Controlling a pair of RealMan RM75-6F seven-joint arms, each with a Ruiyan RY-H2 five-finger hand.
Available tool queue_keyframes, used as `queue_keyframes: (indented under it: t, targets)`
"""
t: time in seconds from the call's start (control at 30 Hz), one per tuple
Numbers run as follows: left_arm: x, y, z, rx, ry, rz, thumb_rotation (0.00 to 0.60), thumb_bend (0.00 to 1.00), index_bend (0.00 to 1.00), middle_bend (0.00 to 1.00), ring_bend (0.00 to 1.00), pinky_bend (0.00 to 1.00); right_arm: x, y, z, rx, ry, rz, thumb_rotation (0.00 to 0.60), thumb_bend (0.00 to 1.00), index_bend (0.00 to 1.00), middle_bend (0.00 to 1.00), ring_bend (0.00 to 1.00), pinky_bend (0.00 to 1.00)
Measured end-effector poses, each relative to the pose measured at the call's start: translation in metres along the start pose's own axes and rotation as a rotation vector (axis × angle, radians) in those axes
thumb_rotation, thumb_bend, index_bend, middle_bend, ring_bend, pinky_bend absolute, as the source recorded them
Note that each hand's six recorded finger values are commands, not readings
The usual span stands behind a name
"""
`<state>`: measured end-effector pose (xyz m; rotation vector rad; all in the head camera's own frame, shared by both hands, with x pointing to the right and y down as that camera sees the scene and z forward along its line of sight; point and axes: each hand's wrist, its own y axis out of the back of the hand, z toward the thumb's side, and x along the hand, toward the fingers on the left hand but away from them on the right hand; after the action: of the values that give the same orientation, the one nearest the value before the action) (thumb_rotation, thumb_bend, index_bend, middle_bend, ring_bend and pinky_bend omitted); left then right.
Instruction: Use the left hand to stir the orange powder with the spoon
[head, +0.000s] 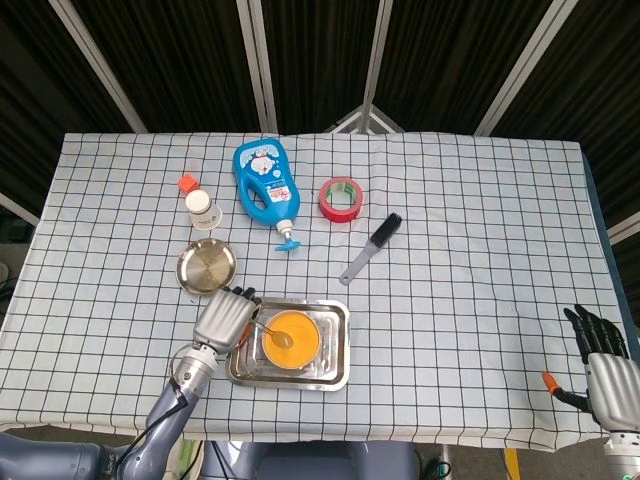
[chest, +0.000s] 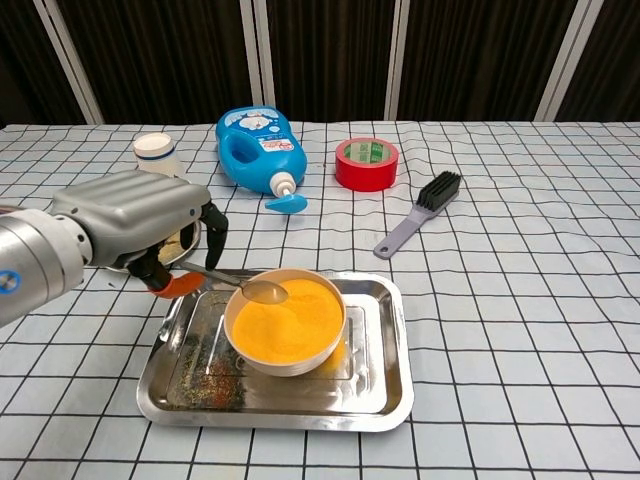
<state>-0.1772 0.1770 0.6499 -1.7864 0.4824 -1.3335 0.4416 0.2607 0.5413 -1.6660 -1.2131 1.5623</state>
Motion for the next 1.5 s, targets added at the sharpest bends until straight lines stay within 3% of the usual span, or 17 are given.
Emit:
queue_keyframes:
  t: [0.5,1.17,1.5]
  targets:
    - [0.001,-0.005,0.008,0.091,0.043,-0.089,0.6,0.58,0.52,0.32,0.39,0.47,0.0,0.0,0.001,-0.006,0.002,0.0,0.6,0.31,0.0,0.0,0.0,0.0]
    - [0.003,0.0,0.022,0.028,0.052,-0.143,0.6,0.58,0.4,0.3,0.4,0.48,0.0,0.001,0.001,-0.008,0.002,0.0,0.6,0.31,0.0,0.0,0.0,0.0]
    - [0.0,0.009,0.018,-0.008,0.055,-0.118,0.6,0.32,0.3,0.25,0.4,0.48,0.0,0.001,0.0,-0.011,0.002,0.001,0.6,0.31,0.0,0.0,0.0,0.0]
